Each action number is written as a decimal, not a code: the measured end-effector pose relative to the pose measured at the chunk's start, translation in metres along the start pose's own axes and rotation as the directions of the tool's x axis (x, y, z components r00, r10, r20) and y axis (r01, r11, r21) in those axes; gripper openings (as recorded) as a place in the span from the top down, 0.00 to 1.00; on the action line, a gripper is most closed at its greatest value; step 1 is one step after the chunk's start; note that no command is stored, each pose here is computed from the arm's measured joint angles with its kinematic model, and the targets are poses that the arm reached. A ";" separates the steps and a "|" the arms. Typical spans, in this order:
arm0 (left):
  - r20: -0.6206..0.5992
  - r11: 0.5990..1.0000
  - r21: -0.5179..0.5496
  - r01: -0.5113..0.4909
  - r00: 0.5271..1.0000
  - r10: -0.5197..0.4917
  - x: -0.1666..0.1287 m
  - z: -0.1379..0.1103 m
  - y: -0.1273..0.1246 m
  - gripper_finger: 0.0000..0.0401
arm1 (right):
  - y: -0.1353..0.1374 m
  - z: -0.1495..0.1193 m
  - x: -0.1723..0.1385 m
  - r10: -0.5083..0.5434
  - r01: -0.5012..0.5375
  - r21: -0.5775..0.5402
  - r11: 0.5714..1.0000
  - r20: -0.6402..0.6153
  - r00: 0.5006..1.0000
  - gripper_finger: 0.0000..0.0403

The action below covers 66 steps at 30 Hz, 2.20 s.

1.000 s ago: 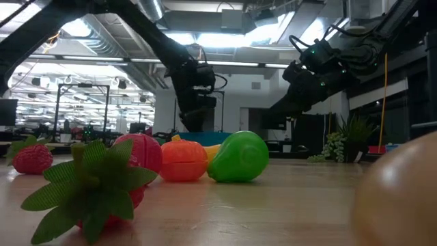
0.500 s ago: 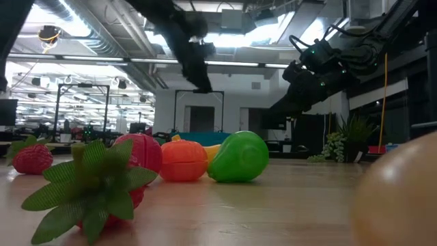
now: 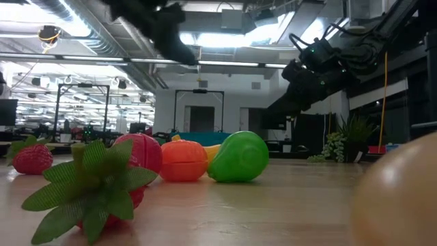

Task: Pick and placing Produce into tupperware
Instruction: Put the green pear into the blue bin

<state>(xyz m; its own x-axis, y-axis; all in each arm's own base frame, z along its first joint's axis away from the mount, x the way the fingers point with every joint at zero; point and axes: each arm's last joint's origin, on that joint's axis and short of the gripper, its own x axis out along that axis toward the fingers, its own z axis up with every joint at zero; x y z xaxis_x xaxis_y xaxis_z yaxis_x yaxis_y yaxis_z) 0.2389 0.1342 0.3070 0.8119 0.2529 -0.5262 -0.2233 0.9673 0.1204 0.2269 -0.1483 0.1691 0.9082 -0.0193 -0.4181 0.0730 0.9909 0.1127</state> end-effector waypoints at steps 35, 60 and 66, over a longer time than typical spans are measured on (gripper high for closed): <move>0.300 0.987 -0.141 0.081 0.953 -0.036 -0.059 -0.166 -0.091 0.30 | 0.141 0.115 0.029 0.104 -0.167 -0.216 0.962 -0.277 0.955 0.63; 0.247 0.983 -0.089 0.159 0.960 -0.133 -0.060 -0.171 -0.113 0.30 | 0.255 0.080 0.071 0.183 -0.213 -0.043 0.976 -0.368 0.912 0.31; 0.230 0.981 -0.076 0.181 0.960 -0.159 -0.061 -0.173 -0.116 0.30 | 0.268 0.083 0.098 0.151 -0.199 -0.051 0.979 -0.478 0.865 0.31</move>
<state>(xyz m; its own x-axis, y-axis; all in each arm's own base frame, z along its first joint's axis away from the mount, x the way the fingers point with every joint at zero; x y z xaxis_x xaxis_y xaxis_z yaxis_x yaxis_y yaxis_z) 0.1225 0.0032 0.1795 0.9390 0.0932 -0.3309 -0.1130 0.9927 -0.0411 0.3693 0.1047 0.2333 0.6001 0.1968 -0.7753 -0.1303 0.9804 0.1480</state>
